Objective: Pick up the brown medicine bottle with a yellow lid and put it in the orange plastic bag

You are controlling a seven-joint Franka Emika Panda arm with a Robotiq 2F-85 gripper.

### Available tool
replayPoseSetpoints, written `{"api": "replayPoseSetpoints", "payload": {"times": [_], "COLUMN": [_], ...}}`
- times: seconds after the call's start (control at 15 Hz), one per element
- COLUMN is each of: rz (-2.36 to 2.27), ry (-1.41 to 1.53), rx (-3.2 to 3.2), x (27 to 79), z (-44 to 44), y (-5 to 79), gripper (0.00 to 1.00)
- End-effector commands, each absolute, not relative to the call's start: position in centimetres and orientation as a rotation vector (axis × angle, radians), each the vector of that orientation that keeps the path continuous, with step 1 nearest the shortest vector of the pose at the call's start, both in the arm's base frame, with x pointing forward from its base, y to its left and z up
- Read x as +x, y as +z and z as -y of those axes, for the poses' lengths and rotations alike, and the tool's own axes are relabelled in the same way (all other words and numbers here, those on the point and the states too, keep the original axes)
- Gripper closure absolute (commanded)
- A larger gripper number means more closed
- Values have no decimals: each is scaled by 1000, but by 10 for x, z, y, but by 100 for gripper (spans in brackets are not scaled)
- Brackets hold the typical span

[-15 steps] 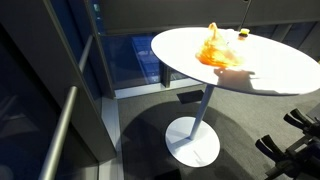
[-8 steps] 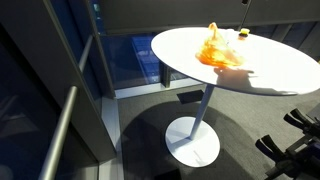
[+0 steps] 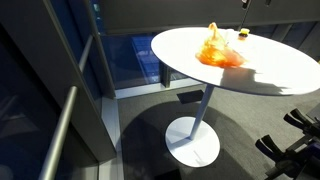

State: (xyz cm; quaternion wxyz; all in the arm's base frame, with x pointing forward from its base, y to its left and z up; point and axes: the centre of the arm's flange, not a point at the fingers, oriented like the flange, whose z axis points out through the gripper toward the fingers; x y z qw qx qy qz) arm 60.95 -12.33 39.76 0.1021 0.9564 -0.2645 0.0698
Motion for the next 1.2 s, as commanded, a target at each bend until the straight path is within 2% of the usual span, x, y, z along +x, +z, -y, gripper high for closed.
{"api": "replayPoseSetpoints", "payload": {"times": [0.0,1.13], "rz": [894,1126], "ry": [208,236], "rx": [2763,2633], "x": [634,685], "z": [143,218], "y": [377,282], "gripper": [0,0]}}
